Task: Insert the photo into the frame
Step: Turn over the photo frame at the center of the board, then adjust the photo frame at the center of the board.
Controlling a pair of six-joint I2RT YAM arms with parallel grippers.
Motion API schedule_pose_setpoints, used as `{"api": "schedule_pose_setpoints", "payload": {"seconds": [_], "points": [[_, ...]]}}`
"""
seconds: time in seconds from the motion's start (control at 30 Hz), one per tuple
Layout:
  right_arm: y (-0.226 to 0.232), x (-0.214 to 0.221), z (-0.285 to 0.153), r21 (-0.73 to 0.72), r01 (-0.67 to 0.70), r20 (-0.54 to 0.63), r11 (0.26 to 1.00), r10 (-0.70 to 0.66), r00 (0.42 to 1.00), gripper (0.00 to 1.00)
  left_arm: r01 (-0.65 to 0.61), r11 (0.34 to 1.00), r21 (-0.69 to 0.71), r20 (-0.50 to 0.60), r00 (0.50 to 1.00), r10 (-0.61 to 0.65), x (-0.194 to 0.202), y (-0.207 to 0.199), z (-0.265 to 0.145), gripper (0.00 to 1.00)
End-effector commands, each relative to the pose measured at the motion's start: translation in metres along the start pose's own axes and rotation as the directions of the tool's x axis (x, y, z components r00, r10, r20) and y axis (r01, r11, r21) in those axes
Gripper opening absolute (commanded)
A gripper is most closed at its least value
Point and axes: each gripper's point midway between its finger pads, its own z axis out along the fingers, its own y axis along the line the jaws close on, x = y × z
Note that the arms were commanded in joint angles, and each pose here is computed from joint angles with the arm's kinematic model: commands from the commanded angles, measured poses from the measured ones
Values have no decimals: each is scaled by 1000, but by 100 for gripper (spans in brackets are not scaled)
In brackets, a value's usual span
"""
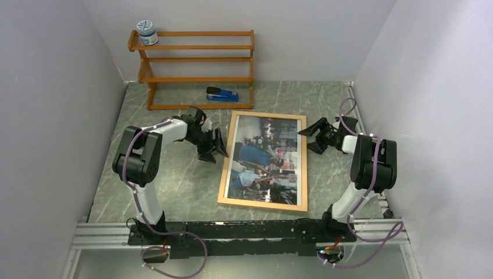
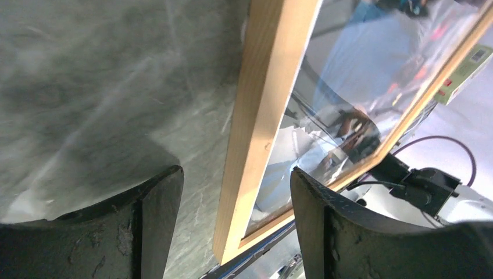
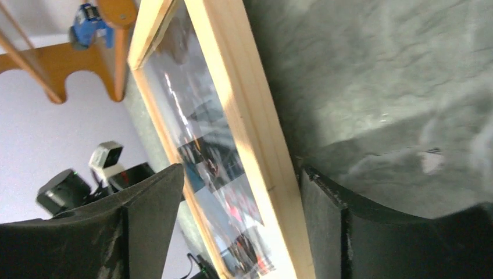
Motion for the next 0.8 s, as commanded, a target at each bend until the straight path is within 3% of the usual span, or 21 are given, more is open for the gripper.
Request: {"api": "schedule_pose_setpoints", "payload": {"seconds": [0.0,0.23,0.47,0.77], "points": [[0,-42,-4,115,111,121,987,-125,985,79,-64,998,26,-30,997,64,13,-5,3,72],[-34,-48,-13,375,111,106,921,-161,981,83,-53,997,-47,7,999,53,5,7,4,72],[-27,-10,10,355,186,-31,916,-188,982,80,-96,995,31,-13,995,96,14,-10,3,66],[-1,33,39,307,291,-161,906,-252,954,75,-204,979,1,-119,972,203,70,-30,21,62]]}}
